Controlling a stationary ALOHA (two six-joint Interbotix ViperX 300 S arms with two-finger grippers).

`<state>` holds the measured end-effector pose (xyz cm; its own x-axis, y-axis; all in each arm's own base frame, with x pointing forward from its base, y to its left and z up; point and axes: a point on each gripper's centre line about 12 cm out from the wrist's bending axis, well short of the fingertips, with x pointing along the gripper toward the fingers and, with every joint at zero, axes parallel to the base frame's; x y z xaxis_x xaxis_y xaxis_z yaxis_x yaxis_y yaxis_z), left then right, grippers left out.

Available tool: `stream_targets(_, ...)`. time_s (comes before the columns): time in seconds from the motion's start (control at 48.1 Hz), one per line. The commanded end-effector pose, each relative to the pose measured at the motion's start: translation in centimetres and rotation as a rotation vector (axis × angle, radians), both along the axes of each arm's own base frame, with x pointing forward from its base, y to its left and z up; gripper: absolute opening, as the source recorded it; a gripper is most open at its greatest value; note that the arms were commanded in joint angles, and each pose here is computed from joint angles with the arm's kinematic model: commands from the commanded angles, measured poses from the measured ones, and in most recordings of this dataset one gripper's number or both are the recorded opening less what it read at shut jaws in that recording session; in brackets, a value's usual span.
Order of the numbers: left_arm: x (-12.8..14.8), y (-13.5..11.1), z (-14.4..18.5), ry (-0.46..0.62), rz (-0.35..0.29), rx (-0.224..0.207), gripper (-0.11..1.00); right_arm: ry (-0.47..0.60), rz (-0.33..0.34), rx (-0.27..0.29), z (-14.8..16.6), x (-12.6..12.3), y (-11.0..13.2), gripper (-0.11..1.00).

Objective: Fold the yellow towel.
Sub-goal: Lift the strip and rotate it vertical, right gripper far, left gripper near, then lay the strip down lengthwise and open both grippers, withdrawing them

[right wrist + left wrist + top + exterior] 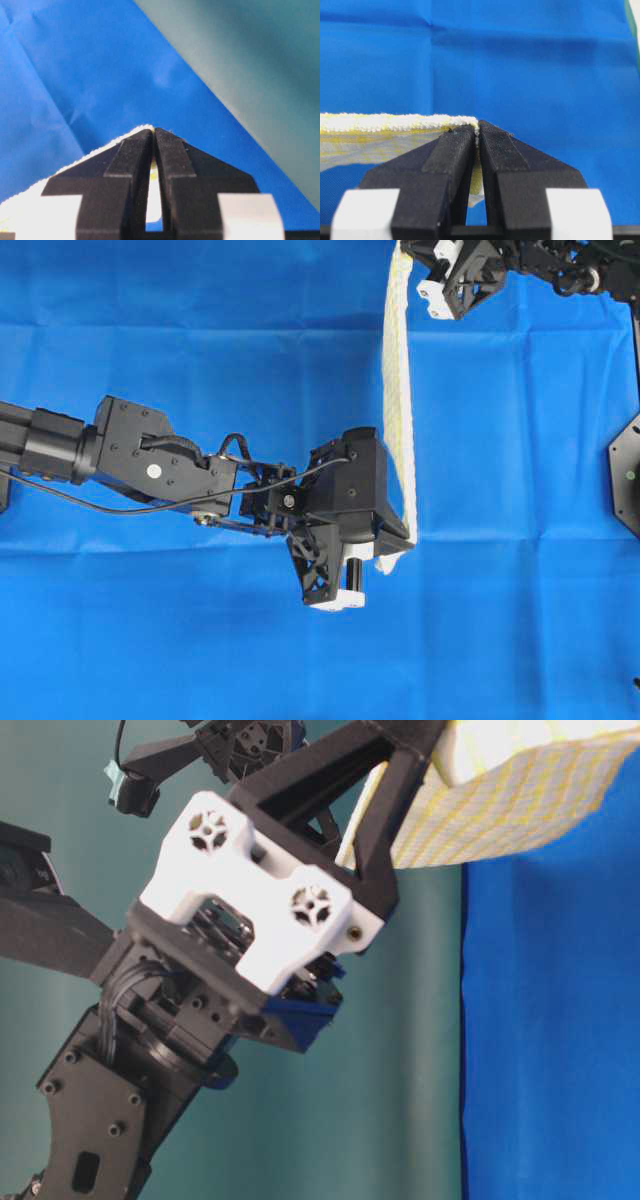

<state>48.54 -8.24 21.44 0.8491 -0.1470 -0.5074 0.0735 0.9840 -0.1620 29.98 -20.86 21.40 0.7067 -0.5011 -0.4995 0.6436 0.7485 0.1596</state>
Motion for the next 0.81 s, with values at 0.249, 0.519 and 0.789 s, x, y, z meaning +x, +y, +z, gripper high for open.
stream_targets(0.249, 0.0, -1.0, 1.8, -0.045, -0.018, -0.011, 0.02, -0.044, -0.036, -0.038, 1.7, -0.2, -1.4, 0.02)
stream_targets(0.519, -1.6, -1.5, -0.3, -0.066, -0.025, -0.023, 0.02, -0.021, -0.012, -0.021, 1.0, 1.4, -1.7, 0.02)
stream_targets(0.789, -5.1, -1.6, -2.7, -0.022, 0.007, -0.092, 0.02, 0.002, 0.051, -0.008, -0.5, 5.8, -1.6, 0.02)
